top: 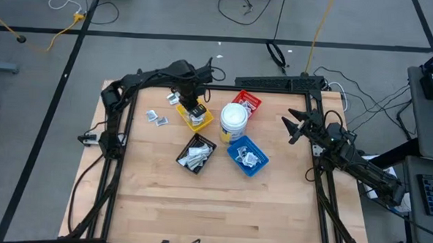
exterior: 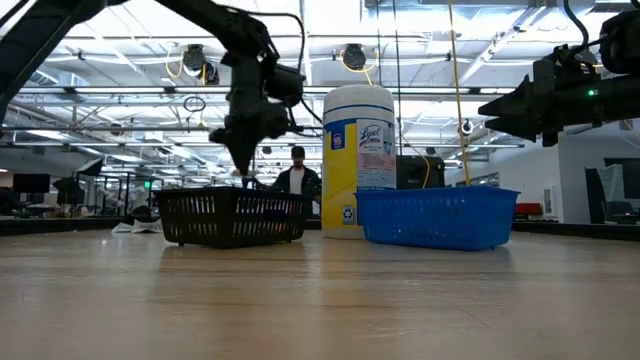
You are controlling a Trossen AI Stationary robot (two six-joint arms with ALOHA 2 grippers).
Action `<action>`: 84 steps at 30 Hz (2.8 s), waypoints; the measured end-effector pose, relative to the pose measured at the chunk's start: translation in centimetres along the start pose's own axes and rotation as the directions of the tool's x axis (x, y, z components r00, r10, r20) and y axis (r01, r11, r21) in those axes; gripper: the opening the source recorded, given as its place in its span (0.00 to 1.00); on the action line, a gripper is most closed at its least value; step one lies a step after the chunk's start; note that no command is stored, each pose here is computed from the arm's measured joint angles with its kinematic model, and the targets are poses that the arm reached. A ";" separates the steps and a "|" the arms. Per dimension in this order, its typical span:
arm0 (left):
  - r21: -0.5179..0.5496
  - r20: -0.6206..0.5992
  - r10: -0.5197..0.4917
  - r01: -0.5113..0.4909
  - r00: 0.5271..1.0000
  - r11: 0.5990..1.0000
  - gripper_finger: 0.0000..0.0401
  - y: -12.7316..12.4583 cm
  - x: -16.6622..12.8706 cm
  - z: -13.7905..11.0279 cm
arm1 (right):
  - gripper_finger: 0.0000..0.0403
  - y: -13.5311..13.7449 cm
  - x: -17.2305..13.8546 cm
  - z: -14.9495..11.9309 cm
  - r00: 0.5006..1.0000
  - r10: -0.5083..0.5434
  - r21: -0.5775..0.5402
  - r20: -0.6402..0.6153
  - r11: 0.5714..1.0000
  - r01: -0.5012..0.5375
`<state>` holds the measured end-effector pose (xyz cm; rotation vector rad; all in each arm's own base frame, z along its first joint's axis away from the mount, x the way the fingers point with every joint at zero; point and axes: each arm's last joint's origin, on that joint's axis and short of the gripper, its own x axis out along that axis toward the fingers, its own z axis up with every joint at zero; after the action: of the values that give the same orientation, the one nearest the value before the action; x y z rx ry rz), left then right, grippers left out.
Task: Pick & Place First Aid Supplies
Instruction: Put the towelette pack into the yellow bin
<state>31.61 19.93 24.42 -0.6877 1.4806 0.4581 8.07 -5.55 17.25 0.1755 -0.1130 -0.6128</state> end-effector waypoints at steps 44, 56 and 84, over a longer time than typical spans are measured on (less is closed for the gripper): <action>0.180 0.037 -0.020 0.013 0.999 0.983 0.64 1.1 1.6 -0.4 | 0.63 0.0 0.0 0.0 1.000 0.000 0.000 0.000 1.000 0.000; 0.287 0.018 0.042 -0.045 0.999 0.957 0.64 2.7 1.3 -3.9 | 0.63 0.0 0.0 0.0 1.000 0.000 0.000 0.000 1.000 0.000; 0.202 -0.015 0.183 -0.176 0.983 0.963 0.64 6.9 7.2 -10.9 | 0.63 0.0 0.0 0.0 1.000 0.000 0.000 0.000 1.000 0.000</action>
<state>19.36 16.75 16.77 -0.4051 1.6036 0.4302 8.07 -5.55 17.24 0.1755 -0.1126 -0.6128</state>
